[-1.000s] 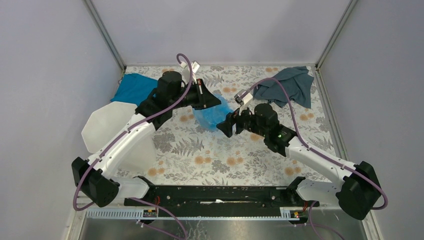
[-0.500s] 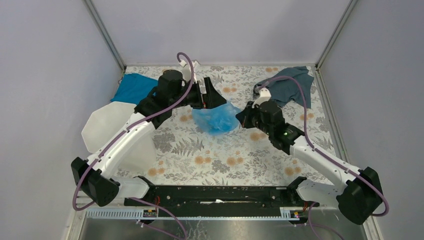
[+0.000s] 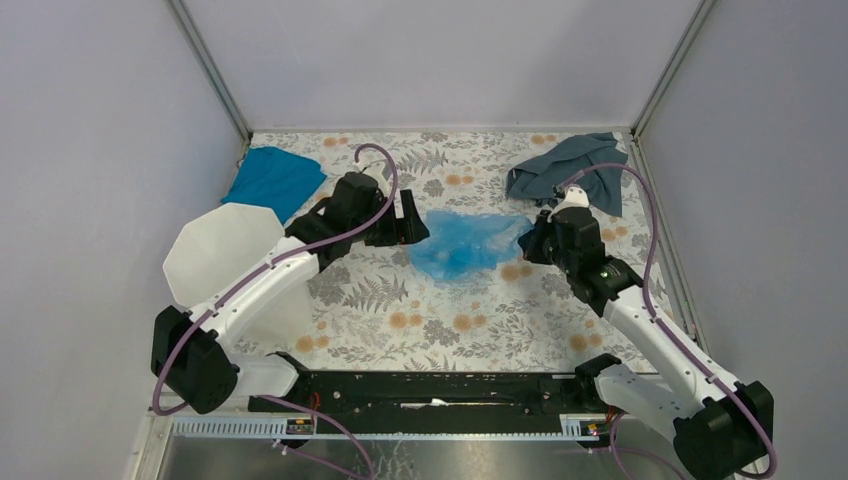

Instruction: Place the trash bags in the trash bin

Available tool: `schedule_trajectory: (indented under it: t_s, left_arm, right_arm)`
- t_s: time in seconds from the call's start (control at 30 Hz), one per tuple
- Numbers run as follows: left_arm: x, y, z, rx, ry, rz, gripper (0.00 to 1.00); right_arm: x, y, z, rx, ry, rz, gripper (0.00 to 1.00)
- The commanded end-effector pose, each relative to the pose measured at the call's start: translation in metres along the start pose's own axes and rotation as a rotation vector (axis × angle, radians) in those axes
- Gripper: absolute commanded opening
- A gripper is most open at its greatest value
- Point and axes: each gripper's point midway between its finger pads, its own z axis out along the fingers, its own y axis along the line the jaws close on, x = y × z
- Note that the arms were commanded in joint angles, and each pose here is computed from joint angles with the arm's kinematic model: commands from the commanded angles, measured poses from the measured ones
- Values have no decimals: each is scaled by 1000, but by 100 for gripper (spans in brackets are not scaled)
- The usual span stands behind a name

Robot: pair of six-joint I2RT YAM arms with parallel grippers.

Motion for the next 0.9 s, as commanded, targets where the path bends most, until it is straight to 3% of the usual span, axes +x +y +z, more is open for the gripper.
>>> schedule_trajectory:
  t_s: [0.0,0.17,0.27,0.43,0.67,0.77,0.87]
  left_arm:
    - [-8,-15,-6,104,-67,41,82]
    - [14,-49,-6,360,26,86,85]
    - [11,-60,-6,429,27,107,92]
    - [28,-72,7,560,116,115,95]
    - [49,-54,28,526,158,77,98]
    - [60,-56,28,544,179,69,93]
    - [66,-55,24,548,191,53,77]
  right_arm:
    - [-5,-25,-1,83,-5,-14,0]
    - [-6,-41,8,105,27,-1,0]
    - [-8,-51,14,126,49,13,0]
    - [-10,-50,20,83,76,32,0]
    - [-12,-50,22,45,75,42,0]
    - [-9,-49,24,35,87,46,0]
    - [-7,-48,24,29,93,47,0]
